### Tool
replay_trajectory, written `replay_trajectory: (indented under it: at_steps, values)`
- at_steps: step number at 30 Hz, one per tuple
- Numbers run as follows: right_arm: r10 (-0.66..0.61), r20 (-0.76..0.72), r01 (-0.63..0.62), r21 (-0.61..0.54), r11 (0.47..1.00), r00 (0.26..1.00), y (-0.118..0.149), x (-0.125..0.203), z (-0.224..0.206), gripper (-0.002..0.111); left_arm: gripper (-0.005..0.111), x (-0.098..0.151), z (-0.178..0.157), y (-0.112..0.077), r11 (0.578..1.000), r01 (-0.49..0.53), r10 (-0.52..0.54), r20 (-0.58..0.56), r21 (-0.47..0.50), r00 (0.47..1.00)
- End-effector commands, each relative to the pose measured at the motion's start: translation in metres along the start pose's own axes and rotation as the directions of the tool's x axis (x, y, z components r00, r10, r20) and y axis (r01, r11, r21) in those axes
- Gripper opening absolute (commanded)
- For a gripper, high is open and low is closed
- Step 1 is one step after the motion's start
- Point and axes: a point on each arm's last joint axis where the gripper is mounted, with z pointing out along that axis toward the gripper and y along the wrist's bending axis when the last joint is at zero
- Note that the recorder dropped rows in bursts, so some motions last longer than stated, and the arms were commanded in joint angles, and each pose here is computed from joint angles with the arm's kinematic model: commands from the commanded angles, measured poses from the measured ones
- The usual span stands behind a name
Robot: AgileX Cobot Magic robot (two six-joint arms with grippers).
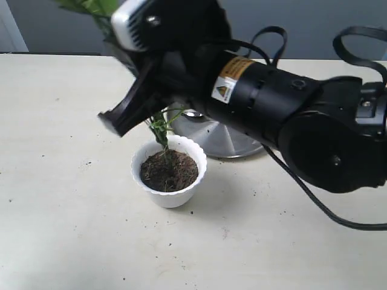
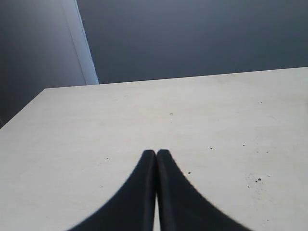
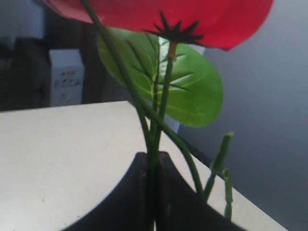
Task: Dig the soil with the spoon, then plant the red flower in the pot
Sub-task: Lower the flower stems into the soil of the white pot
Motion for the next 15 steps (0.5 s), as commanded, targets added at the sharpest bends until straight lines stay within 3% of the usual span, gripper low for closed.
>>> replay_trajectory:
  at_steps: [1,4,7,9,15]
  values:
    - [0.046,0.081,-0.053,0.086,0.995,0.996,-0.015,0.013,-0.011,-0.001,0.0,-0.002,-0.001,0.0,1.0,0.01,-0.01,0.011,0.008,1.0]
    - [0.122,0.125,-0.14,0.141,0.98,0.985,-0.026,0.029,-0.012,-0.001,0.0,-0.002,-0.001,0.0,1.0,0.01,-0.01,0.011,0.008,1.0]
    - [0.193,0.144,-0.207,0.087,0.974,0.97,-0.028,0.042,-0.007,-0.001,0.0,-0.002,-0.001,0.0,1.0,0.01,-0.01,0.011,0.008,1.0]
    - [0.185,0.145,-0.191,0.031,0.981,0.972,-0.025,0.047,-0.003,-0.001,0.0,-0.002,-0.001,0.0,1.0,0.01,-0.01,0.011,0.008,1.0]
    - [0.183,0.12,-0.191,0.056,0.98,0.976,-0.031,0.074,0.008,-0.001,0.0,-0.002,-0.001,0.0,1.0,0.01,-0.01,0.011,0.008,1.0]
